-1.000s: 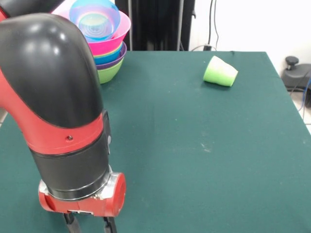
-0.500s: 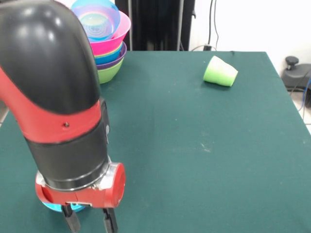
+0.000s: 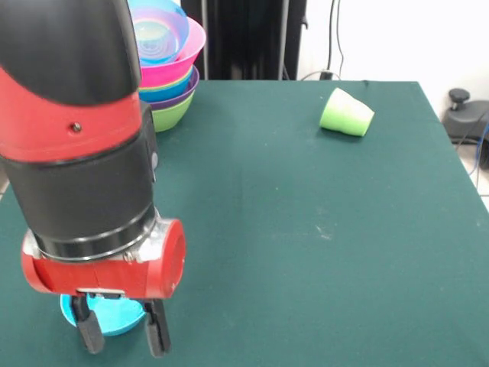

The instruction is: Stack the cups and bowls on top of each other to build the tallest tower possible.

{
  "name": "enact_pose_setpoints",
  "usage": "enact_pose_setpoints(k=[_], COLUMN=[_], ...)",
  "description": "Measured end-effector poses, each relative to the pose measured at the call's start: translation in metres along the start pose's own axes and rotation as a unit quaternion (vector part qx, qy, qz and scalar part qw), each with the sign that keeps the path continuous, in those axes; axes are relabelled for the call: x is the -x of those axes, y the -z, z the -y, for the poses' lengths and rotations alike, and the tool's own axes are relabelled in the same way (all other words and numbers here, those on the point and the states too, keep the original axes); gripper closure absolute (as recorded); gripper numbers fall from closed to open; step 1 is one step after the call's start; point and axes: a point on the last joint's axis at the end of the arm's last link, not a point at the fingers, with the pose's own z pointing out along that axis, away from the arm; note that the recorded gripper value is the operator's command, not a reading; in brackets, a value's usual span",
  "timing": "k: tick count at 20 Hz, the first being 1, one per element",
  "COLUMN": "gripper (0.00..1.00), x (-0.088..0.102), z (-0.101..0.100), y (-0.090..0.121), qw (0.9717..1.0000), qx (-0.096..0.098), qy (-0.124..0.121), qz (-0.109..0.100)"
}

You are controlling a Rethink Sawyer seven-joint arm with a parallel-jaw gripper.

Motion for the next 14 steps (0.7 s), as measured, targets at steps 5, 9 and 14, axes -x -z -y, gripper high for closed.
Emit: enact_pose_setpoints(k=[5,9,14], gripper=[0.0,0.0,0.0], x=[0.007,0.006,-0.007], z=[-0.001,-0.002,-0.002], y=[0.015,0.02,0.024], qw=[1.0,1.0,0.9997], qx=[-0.002,-0.001,0.002], qy=[0.002,0.006,0.022], qz=[0.009,0.007,-0.013])
